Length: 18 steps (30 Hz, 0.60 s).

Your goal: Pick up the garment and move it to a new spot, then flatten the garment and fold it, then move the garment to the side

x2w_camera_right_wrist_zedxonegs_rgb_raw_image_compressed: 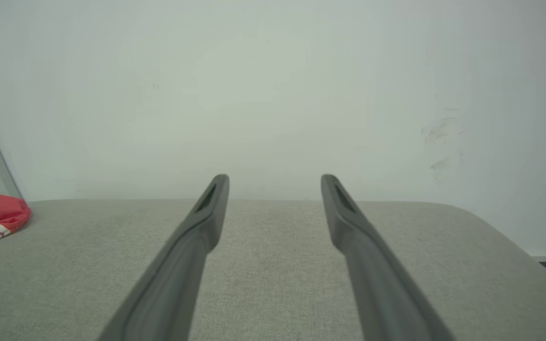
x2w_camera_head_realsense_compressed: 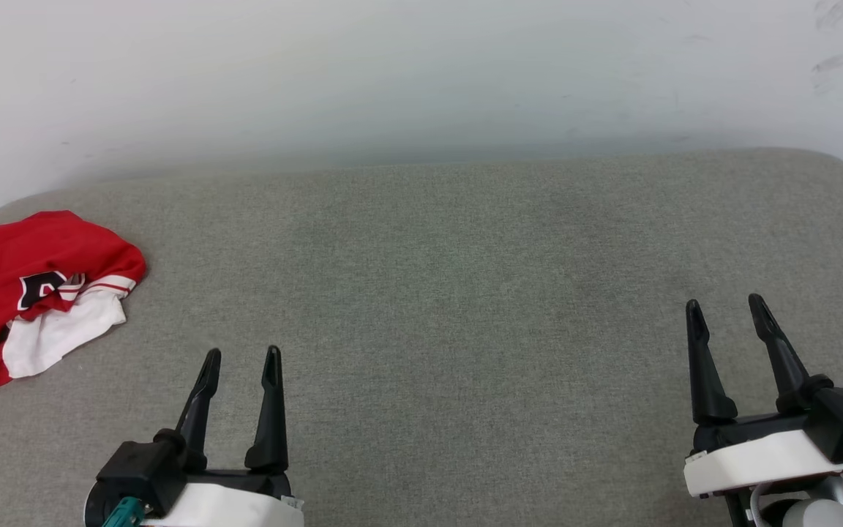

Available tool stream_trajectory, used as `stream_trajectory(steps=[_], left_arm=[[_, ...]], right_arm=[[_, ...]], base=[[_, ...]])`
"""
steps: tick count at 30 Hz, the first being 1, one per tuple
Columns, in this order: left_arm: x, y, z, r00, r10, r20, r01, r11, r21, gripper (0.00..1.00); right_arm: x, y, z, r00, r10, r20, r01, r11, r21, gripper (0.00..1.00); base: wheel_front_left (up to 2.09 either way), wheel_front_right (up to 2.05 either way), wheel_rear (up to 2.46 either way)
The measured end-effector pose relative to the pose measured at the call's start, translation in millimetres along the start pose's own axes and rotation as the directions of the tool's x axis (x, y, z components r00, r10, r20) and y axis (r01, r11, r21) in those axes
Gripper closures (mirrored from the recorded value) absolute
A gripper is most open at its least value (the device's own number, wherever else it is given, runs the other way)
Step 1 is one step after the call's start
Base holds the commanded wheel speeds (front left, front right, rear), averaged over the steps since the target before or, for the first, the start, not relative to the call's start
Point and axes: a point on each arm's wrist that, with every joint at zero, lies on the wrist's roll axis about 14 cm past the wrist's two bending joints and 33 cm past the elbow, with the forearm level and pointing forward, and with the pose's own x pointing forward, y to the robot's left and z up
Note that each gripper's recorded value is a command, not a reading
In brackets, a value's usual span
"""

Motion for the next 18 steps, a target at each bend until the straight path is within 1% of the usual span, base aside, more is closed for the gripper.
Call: stream_trajectory(steps=[7,15,17,18], left_arm=[[-4.0,2.1,-9.8,0.999,-0.027,-0.024,0.028,0.999,0.022,0.0],[-3.4,-8.3,-13.5,0.997,-0.077,-0.029,0.078,0.996,0.037,0.0],[-4.0,-13.6,-16.4,0.994,-0.102,-0.038,0.104,0.991,0.078,0.0],[-4.0,-14.8,-16.8,0.994,-0.107,-0.04,0.11,0.99,0.083,0.0]], right_arm=[[-5.3,-1.8,-8.0,1.0,-0.007,-0.02,0.007,1.0,0.002,0.0],[-6.8,-1.5,-10.7,1.0,-0.002,-0.022,0.002,1.0,-0.027,0.0],[-6.8,-1.2,-10.7,1.0,0.001,-0.022,-0.002,0.999,-0.044,0.0],[-6.6,-1.1,-10.4,1.0,0.002,-0.021,-0.003,0.999,-0.049,0.0]], base=[[0.0,0.0,0.0],[0.0,0.0,0.0],[0.0,0.0,0.0],[0.0,0.0,0.0]])
